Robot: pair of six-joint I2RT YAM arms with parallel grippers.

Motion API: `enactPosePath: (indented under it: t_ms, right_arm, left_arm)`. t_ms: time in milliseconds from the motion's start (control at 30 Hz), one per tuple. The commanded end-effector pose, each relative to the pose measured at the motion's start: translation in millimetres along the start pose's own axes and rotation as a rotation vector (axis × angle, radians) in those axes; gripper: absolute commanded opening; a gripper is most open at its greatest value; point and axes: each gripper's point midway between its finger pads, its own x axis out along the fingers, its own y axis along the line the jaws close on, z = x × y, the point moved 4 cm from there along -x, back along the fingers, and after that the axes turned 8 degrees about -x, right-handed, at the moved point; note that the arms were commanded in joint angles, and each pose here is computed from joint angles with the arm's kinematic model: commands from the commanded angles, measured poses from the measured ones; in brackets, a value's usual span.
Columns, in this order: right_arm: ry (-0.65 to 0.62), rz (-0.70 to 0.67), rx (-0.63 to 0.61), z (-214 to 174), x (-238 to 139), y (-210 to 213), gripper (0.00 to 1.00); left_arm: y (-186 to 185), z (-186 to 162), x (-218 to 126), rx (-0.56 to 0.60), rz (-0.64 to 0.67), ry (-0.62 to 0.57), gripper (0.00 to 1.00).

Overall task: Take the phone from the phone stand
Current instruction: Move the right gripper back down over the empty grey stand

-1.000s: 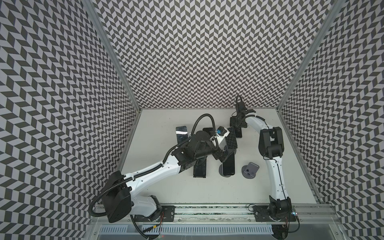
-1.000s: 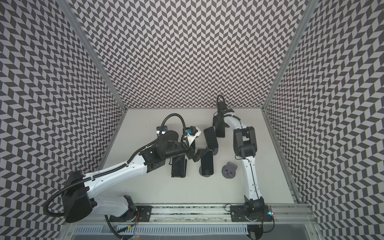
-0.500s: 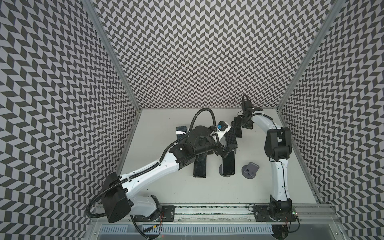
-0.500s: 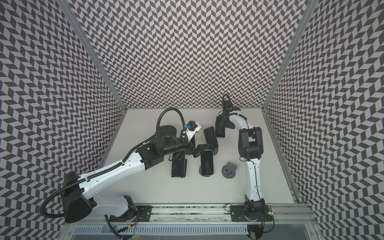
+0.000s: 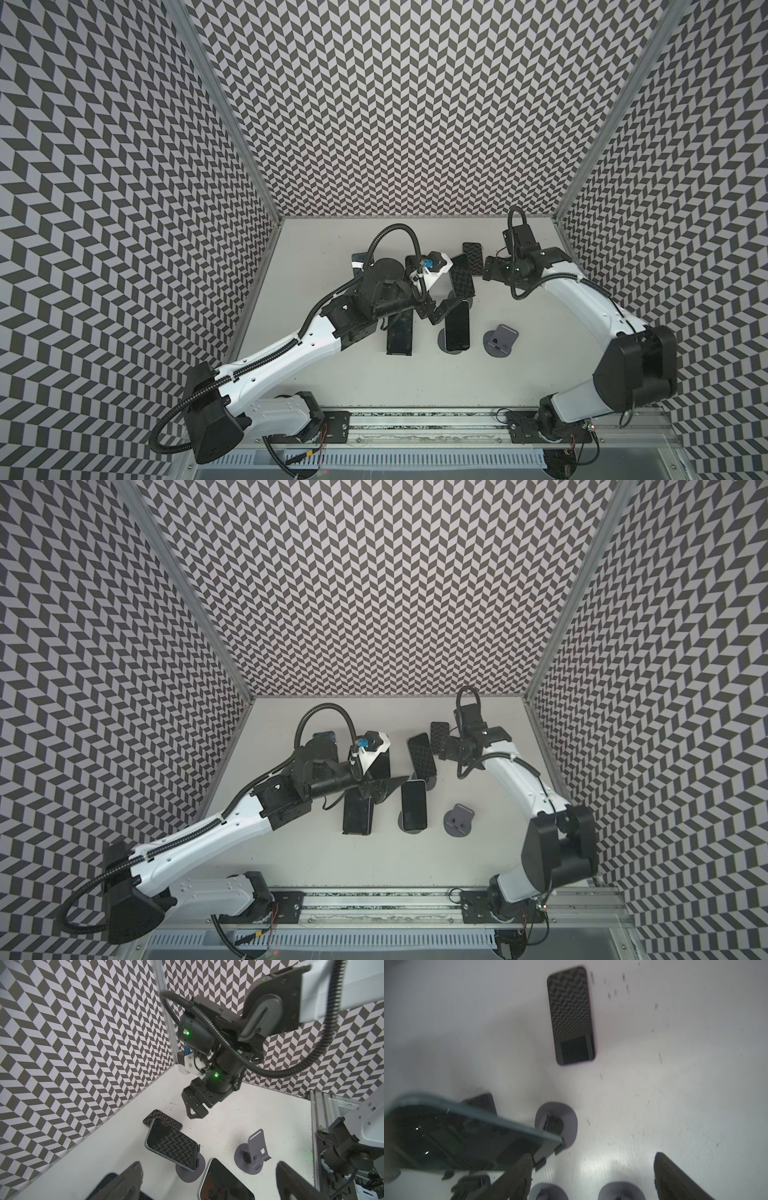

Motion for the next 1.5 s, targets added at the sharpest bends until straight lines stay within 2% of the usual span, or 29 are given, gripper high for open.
enactPosePath:
  t_ms: [0, 133, 333, 700, 1067, 1467]
  right_arm:
    - [-0.009, -0.031, 0.078, -30, -14, 2, 0.9]
    - [-0.004, -0.055, 0.104, -58, -25, 3, 0.91]
    - [-0.009, -0.1, 0.12, -68, -40, 1, 0.92]
    - [0.041, -0.088, 0.225, -113, -32, -13, 0.91]
    - [0.07, -0.09, 0.24, -124, -18, -13, 0.91]
    - [0.059, -0.142, 0.265, -131, 0, -20, 0.81]
  left_arm:
    - [-14, -2, -4, 0.068, -0.062, -0.01, 1.0]
    - [-21, -6, -3, 0.086, -0.082, 0.0, 1.0]
    - [-25, -11, -3, 0.066, -0.091, 0.003, 1.0]
    - [-25, -20, -7, 0.036, -0.079, -0.005, 1.0]
    - [-24, -24, -11, 0.039, -0.073, -0.003, 1.0]
    - [-24, -24, -20, 0.049, -0.059, -0.006, 1.0]
